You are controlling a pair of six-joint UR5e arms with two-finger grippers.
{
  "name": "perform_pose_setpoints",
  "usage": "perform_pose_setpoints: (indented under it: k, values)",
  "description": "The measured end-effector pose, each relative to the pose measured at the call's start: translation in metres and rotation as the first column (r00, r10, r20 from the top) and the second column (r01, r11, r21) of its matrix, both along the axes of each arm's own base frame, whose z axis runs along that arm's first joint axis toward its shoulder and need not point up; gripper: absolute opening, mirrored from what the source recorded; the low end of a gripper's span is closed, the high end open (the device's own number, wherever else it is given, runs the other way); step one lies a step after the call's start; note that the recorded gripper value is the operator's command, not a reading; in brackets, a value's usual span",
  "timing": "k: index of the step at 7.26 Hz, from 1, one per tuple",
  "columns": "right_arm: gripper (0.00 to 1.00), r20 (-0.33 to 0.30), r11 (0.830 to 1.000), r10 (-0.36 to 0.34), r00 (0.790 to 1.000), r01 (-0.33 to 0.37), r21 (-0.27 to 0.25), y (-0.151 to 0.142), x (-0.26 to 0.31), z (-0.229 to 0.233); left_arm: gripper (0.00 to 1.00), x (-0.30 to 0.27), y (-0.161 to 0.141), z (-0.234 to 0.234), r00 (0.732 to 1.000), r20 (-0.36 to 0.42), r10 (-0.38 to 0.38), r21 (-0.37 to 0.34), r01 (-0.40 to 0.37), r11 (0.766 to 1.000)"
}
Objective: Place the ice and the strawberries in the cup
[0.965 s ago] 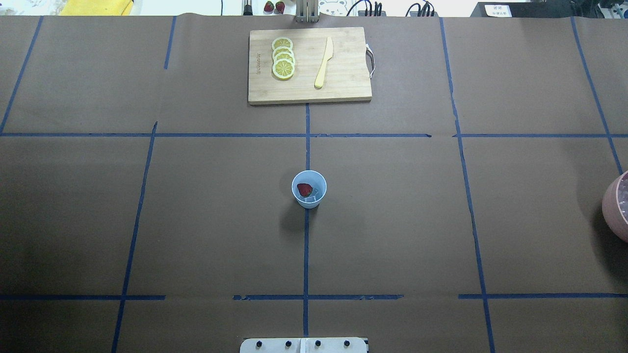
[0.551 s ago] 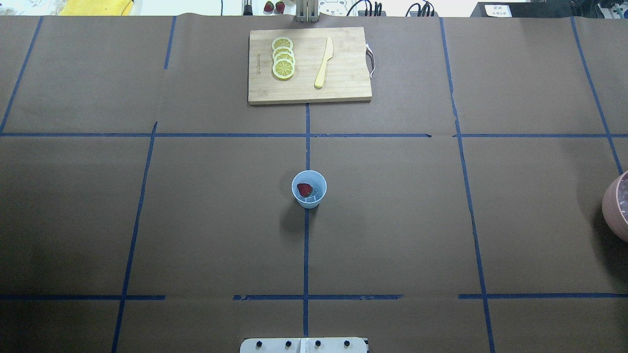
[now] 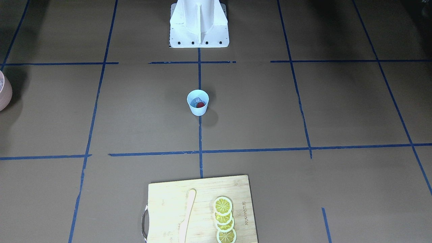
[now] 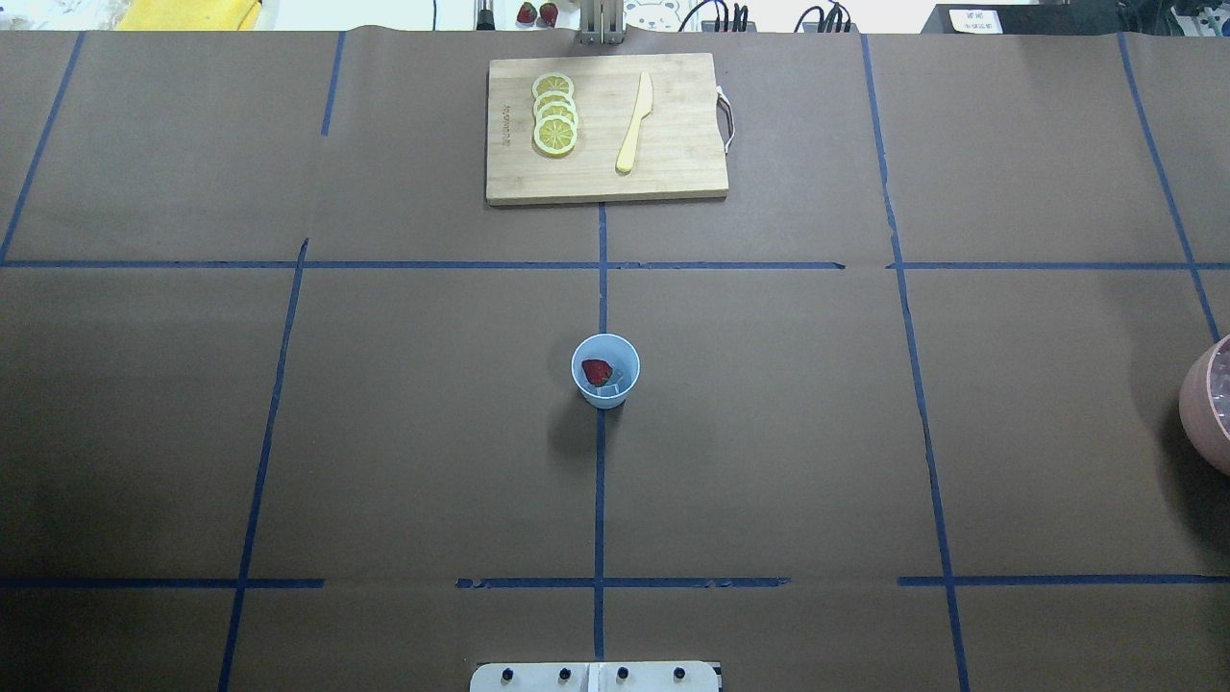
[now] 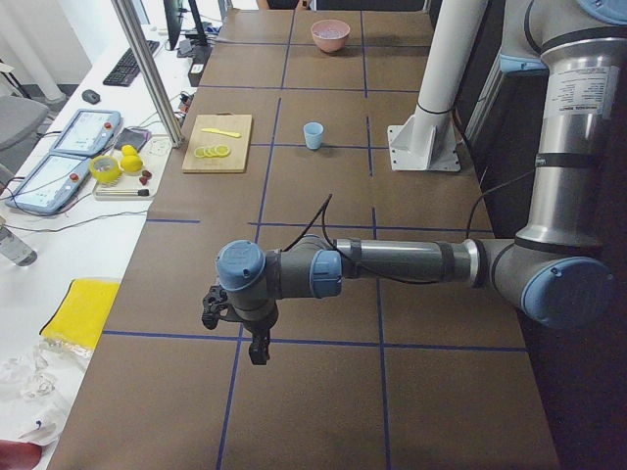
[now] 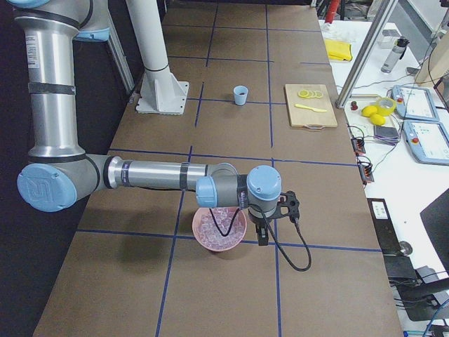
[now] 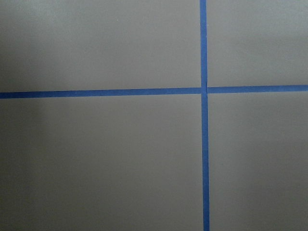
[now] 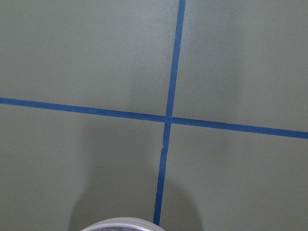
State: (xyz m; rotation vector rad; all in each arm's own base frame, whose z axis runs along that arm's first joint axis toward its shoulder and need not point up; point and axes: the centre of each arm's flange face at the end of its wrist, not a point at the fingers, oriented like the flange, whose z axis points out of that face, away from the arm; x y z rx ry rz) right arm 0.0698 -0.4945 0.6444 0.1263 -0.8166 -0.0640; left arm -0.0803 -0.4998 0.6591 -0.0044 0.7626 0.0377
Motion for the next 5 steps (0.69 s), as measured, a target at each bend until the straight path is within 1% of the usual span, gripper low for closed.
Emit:
perform_pose_setpoints:
  k: [5]
  values:
    - [0.99,-0.01,1.0,0.001,1.0,-0.001,-0.001,0.0005,0.0006,0.0011,1.0,0.0006,0.0001,0.0006,1.0,-0.001,0.001,0.0,-0.001,1.0]
